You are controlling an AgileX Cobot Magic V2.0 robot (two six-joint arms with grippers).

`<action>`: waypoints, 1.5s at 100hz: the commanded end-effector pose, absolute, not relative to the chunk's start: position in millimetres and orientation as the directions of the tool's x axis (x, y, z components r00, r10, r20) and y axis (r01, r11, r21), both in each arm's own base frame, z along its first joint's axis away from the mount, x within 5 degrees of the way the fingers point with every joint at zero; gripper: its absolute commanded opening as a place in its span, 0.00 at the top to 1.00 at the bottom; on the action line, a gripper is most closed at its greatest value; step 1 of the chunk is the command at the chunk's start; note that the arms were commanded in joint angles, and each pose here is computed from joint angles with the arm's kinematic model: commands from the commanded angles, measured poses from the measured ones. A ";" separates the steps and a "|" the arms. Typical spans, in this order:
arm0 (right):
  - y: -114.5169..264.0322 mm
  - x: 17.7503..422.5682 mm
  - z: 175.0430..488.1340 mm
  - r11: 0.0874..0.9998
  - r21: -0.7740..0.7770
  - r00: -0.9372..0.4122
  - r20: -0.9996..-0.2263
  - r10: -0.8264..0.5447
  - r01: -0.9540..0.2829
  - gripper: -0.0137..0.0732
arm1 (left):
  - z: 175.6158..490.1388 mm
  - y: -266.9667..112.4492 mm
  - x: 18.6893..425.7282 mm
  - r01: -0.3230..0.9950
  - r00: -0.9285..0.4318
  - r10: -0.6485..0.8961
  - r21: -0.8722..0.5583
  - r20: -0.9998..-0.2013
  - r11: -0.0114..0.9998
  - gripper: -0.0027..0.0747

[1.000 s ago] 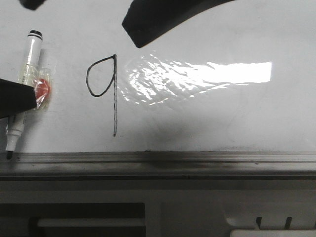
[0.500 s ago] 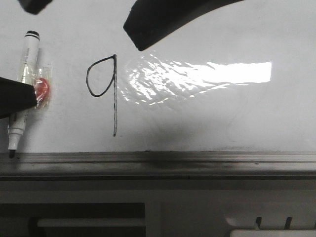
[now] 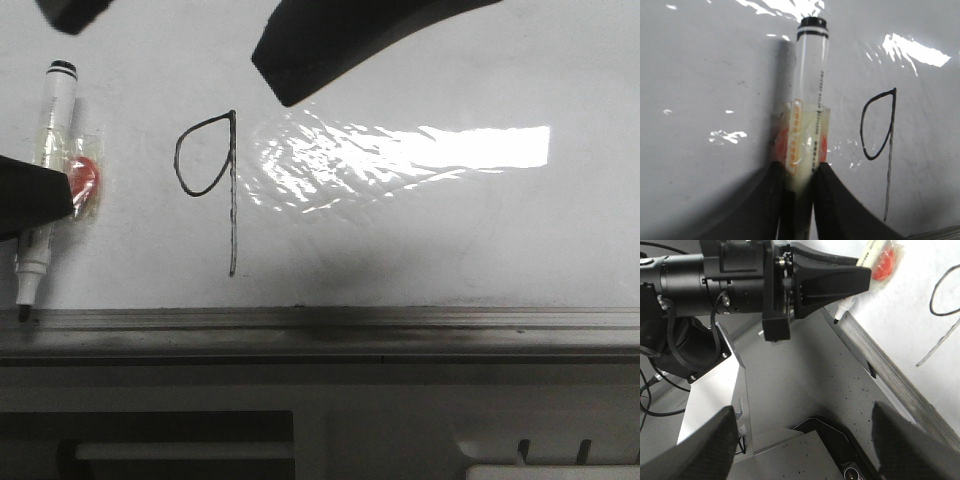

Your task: Write number 9 on whiteboard

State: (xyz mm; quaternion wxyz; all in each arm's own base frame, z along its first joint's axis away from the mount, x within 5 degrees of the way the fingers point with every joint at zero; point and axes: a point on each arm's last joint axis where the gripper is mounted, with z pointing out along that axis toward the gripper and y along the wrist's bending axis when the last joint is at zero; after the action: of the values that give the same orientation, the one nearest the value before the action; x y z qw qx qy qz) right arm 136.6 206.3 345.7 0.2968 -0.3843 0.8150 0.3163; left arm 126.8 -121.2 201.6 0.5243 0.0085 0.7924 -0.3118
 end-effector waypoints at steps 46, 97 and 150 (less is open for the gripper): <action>205.3 136.3 361.3 0.496 0.282 -0.497 -0.780 -0.381 -0.822 0.28 | 223.1 -127.5 129.7 0.455 -0.304 -0.333 -0.443 -0.893 0.773 0.60; 204.6 134.5 359.5 0.495 0.296 -0.516 -0.759 -0.397 -0.817 0.40 | 240.1 -126.3 124.9 0.548 -0.182 -0.348 -0.388 -0.920 0.741 0.39; 160.2 102.8 340.5 0.532 0.180 -0.314 -0.934 -0.172 -0.827 0.90 | 294.4 -81.3 75.4 0.741 0.022 -0.429 -0.274 -0.903 0.613 0.99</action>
State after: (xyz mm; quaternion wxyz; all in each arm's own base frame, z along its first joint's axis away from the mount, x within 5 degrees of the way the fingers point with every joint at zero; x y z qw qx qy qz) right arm 111.6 175.3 328.1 0.3864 -0.3579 0.7841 0.3282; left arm 83.6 -89.3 278.6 0.6803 0.1336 0.5954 -0.4060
